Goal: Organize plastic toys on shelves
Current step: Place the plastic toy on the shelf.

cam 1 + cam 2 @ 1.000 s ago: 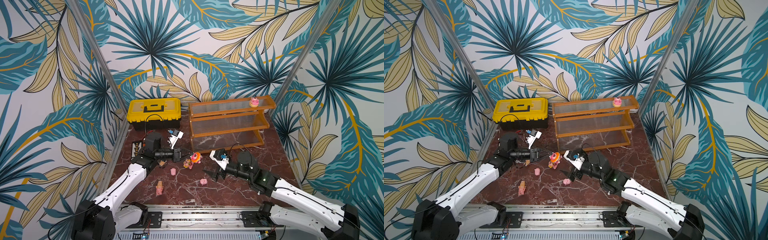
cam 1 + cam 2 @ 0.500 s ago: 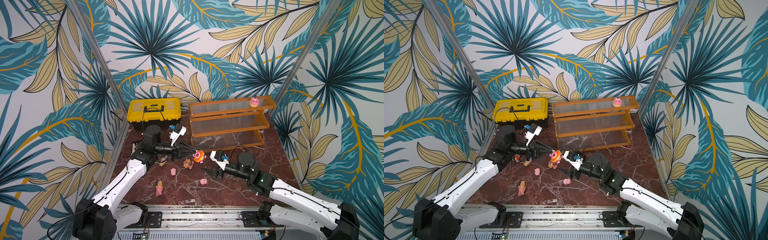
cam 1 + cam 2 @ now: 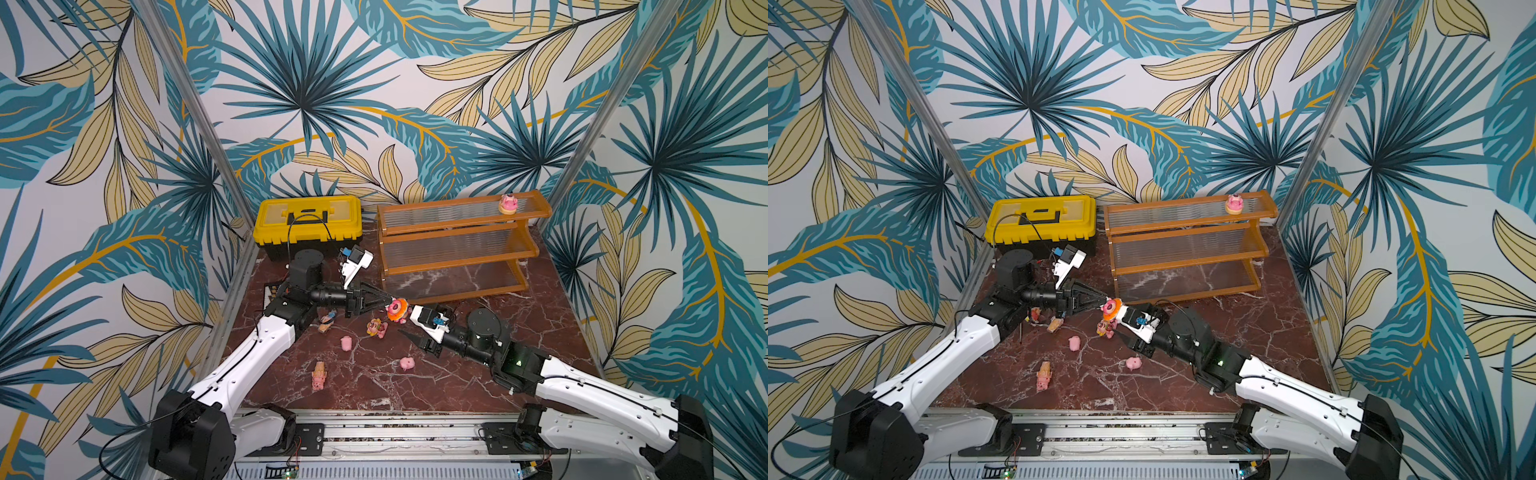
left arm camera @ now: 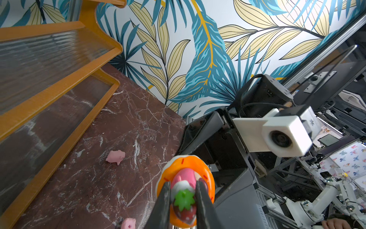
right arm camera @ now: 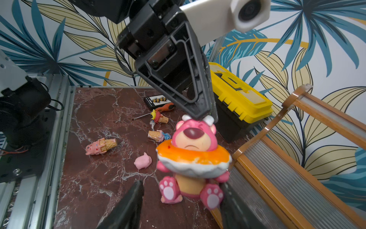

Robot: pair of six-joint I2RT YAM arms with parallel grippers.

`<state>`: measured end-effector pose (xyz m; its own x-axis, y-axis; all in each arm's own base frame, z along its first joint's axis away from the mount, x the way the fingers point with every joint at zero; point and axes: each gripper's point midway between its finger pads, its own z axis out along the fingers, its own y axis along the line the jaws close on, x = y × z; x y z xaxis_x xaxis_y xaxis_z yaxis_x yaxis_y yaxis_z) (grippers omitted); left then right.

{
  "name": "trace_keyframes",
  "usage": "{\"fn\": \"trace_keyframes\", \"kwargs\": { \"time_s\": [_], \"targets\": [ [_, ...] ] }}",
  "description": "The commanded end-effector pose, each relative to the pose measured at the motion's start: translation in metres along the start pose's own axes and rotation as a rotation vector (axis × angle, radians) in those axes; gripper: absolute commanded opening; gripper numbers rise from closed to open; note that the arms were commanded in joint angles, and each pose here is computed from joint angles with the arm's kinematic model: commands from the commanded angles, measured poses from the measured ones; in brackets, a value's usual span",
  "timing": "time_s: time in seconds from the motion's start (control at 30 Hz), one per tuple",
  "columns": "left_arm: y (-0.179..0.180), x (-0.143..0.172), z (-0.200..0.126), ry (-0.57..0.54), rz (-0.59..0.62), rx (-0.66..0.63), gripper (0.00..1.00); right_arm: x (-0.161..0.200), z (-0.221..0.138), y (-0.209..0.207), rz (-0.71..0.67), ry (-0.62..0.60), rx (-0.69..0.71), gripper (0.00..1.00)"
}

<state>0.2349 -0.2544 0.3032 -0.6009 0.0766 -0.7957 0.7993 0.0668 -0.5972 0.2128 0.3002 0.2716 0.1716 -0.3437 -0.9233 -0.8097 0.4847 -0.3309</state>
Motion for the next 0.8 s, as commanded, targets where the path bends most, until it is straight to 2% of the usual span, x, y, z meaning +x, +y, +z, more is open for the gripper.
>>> {"fn": "trace_keyframes", "kwargs": {
  "time_s": [0.0,0.43,0.67,0.77],
  "targets": [
    [-0.002,-0.013,-0.001,-0.016,-0.001,-0.015,0.04,-0.012,0.0,-0.014,-0.069,-0.006,0.081,0.6],
    [0.009,-0.011,-0.002,-0.016,-0.029,-0.042,0.05,-0.01,0.009,-0.016,-0.007,0.018,0.125,0.52],
    [0.007,-0.012,-0.003,-0.017,-0.032,-0.037,0.05,0.002,0.012,-0.02,0.001,0.061,0.177,0.58],
    [0.006,-0.012,-0.003,-0.017,-0.032,-0.034,0.05,0.005,0.012,-0.022,0.002,0.075,0.193,0.58]
  ]
}}
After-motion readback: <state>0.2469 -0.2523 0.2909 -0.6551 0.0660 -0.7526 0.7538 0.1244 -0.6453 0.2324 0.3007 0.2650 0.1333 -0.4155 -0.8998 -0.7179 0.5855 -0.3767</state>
